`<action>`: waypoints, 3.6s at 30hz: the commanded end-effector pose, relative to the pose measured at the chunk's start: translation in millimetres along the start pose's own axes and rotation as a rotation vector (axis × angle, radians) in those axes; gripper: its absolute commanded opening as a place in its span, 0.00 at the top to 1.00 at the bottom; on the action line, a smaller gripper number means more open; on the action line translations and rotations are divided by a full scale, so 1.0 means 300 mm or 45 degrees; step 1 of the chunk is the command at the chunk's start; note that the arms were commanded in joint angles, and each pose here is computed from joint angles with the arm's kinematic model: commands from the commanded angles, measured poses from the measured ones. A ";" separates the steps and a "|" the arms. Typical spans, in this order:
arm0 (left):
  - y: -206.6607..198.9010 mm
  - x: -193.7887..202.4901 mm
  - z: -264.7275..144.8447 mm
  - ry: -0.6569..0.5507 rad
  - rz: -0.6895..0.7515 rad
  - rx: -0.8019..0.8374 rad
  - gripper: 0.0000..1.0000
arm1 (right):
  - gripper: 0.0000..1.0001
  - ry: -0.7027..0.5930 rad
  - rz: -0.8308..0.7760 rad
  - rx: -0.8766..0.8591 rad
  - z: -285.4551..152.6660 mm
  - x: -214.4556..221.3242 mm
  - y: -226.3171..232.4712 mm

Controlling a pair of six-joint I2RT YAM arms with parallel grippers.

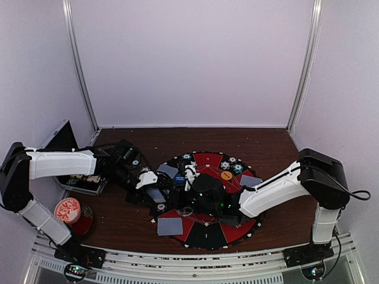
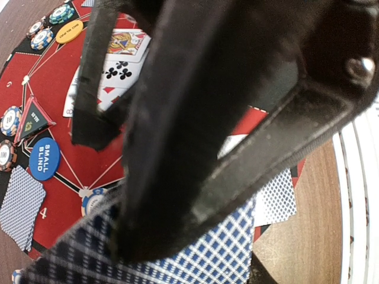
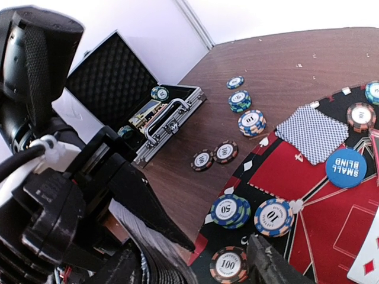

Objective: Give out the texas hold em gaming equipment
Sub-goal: Pick up the poker card from the face-down deck piles, then distribute the poker card in the community card area.

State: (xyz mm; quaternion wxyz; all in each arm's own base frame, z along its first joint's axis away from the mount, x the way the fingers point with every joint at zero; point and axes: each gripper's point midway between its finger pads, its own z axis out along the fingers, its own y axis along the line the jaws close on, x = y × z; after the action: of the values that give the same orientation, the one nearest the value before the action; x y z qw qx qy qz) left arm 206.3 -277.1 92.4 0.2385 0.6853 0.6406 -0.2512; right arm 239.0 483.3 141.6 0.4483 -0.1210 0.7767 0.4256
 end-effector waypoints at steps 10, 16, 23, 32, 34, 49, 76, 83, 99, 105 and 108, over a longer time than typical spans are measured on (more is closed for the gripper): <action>-0.038 -0.020 -0.008 -0.036 0.018 0.057 0.61 | 0.27 0.056 0.039 -0.075 0.086 0.009 0.030; -0.037 -0.018 -0.006 -0.033 0.018 0.058 0.61 | 0.29 0.030 0.053 -0.040 0.102 0.004 -0.001; -0.037 -0.017 -0.005 -0.032 0.017 0.059 0.61 | 0.45 -0.048 0.063 0.137 0.089 -0.028 -0.095; -0.037 -0.015 -0.004 -0.031 0.013 0.061 0.61 | 0.58 -0.109 0.063 0.233 0.008 -0.057 -0.170; -0.037 -0.015 -0.004 -0.030 0.012 0.060 0.61 | 0.59 -0.115 0.057 0.255 -0.001 -0.064 -0.180; -0.034 -0.013 0.000 -0.026 0.010 0.061 0.61 | 0.89 -0.110 -0.033 0.178 -0.056 -0.065 -0.062; -0.039 -0.026 -0.014 -0.039 0.017 0.060 0.61 | 1.00 0.426 -0.511 0.342 -0.453 -0.295 -0.278; -0.039 -0.027 -0.014 -0.040 0.018 0.061 0.61 | 1.00 0.588 -0.631 0.252 -0.451 -0.237 -0.310; -0.044 -0.033 -0.023 -0.052 0.024 0.059 0.61 | 1.00 0.816 -0.679 0.176 -0.409 -0.073 -0.425; -0.046 -0.037 -0.025 -0.057 0.028 0.059 0.61 | 1.00 0.871 -0.673 0.183 -0.413 -0.028 -0.454; -0.046 -0.034 -0.023 -0.055 0.025 0.061 0.61 | 1.00 0.913 -0.674 0.222 -0.410 -0.003 -0.485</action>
State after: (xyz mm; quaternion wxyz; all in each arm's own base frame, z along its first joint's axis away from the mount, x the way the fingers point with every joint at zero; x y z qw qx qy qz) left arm 194.2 -274.5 95.0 0.2224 0.6851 0.6390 -0.2698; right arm 250.8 304.9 105.7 0.2700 -0.4117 0.8527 0.1747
